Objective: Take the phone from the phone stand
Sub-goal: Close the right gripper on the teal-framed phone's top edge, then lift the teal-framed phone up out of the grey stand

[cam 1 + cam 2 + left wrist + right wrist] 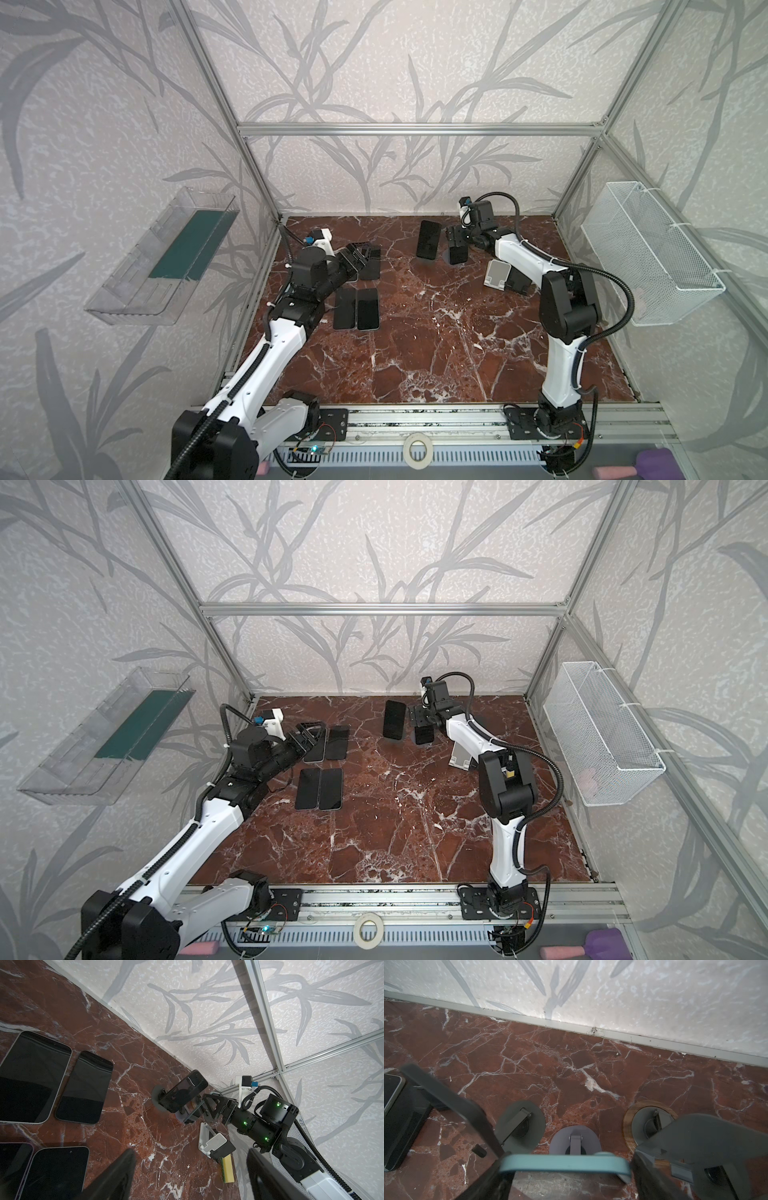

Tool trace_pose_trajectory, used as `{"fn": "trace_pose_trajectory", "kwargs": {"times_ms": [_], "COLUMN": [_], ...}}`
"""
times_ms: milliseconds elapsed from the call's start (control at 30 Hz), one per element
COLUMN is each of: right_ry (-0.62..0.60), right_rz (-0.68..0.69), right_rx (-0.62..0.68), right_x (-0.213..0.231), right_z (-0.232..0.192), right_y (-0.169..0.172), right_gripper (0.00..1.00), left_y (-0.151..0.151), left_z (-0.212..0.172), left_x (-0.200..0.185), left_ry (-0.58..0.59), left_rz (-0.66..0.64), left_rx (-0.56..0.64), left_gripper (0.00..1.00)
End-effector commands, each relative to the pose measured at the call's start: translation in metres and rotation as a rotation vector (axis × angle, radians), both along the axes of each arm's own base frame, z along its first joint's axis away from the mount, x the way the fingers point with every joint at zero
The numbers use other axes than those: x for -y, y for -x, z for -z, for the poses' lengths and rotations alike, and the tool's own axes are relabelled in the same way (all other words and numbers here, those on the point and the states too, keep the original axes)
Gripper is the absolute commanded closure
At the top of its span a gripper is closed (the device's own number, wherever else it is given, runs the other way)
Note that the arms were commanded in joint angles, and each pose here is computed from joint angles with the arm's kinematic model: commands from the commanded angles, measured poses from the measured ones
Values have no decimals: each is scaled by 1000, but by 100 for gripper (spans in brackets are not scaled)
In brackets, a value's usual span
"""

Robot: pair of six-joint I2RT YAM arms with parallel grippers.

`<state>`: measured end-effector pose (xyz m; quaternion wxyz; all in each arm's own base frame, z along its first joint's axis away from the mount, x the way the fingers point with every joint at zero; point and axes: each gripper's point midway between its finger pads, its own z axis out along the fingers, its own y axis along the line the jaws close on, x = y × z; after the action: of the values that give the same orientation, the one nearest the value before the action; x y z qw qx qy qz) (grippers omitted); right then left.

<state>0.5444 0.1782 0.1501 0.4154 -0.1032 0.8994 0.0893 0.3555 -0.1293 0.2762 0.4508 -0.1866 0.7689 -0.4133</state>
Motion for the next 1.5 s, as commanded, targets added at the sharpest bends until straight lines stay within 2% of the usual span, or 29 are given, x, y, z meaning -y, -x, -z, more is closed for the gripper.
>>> {"fn": "trace_pose_trajectory", "kwargs": {"times_ms": [0,200,433,767,1167,1467], "right_ry": [-27,-50,-70,-90,-100,-112], "right_rz": [-8,-22,-22,16,30,34], "right_rx": [9,-5,21,133,186,251], "right_x": [-3,-6,-6,5,10,9], "right_z": [-3,2,-9,-54,-88,-123], "right_y": [-5,-3,1,12,28,62], "right_gripper": [14,26,32,36,37,38], "left_y": [0,0,-1,0,2,3], "left_z": [-1,1,1,1,-5,-4], "left_x": [3,1,2,2,0,-2], "left_ry": [1,-7,-7,-5,4,1], "left_rz": [12,5,6,5,-1,-12], "left_rx": [7,6,5,4,18,18], "left_gripper": [16,16,16,16,16,16]}}
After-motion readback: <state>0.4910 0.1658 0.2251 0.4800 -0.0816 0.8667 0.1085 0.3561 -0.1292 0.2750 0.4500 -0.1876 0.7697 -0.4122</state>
